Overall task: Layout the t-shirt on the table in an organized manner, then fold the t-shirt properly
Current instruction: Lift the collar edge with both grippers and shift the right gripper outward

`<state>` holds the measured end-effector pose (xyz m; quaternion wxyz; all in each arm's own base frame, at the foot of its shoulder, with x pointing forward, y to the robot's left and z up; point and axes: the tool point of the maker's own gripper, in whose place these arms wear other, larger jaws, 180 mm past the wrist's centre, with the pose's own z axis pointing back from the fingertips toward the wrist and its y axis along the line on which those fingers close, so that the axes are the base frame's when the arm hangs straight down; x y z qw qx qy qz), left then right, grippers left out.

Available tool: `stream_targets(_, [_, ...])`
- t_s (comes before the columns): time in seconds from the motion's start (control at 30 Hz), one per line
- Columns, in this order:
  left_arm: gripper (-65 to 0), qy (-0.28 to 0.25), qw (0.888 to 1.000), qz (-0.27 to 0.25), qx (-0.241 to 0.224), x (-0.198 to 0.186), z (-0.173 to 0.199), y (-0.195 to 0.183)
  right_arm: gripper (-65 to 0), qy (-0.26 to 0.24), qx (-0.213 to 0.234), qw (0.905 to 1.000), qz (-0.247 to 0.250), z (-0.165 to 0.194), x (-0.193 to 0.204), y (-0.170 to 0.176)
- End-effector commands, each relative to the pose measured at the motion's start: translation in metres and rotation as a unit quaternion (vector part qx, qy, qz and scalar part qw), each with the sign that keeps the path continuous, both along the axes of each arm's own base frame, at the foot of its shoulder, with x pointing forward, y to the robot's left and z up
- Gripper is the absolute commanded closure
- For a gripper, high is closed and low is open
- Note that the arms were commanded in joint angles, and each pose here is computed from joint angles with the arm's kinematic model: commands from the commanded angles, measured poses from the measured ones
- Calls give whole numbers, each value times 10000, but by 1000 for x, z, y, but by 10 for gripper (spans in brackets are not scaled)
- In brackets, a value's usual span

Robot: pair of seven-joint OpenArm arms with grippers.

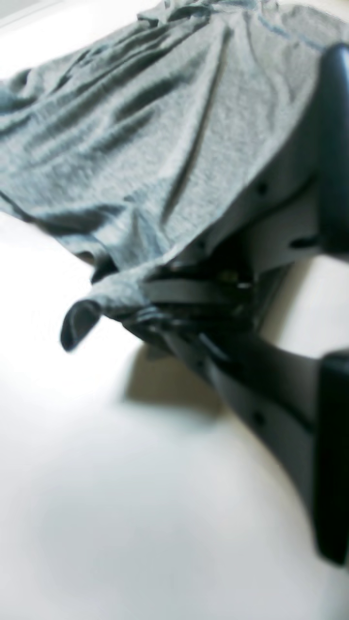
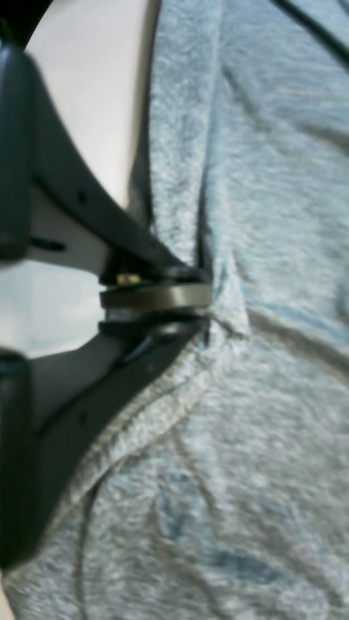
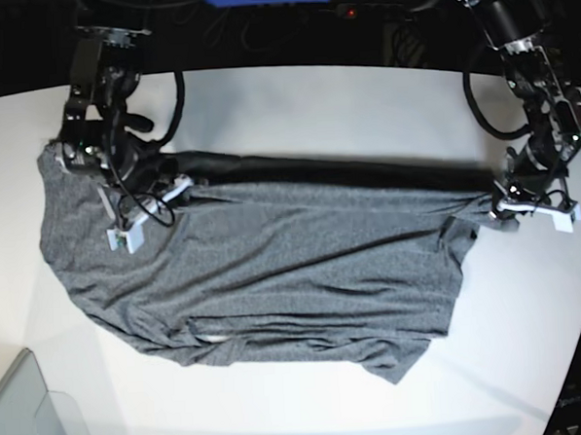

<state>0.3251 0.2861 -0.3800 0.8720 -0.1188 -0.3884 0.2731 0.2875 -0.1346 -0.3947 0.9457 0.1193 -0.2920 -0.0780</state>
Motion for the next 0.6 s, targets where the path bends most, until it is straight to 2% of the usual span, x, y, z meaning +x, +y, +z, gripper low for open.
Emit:
stream_targets(0.0, [-1,-256,9994,-39,241,13,18,6,0,-183,-87,9998,-88,9,12,-7])
stream_targets(0.13, [-1,-141,9985,-248,466,15,14,-1,0,-111,-193,9997,128,6,23,1])
stream_targets(0.37, [-1,-132,9961,-460,743,28,19,-10,0,-262,-165,9995,-18,2,34,4])
stream_targets(0.57, [-1,-84,9963,-417,753,42,17,-6,0,-480,-289,9984,-104,2,41,-7])
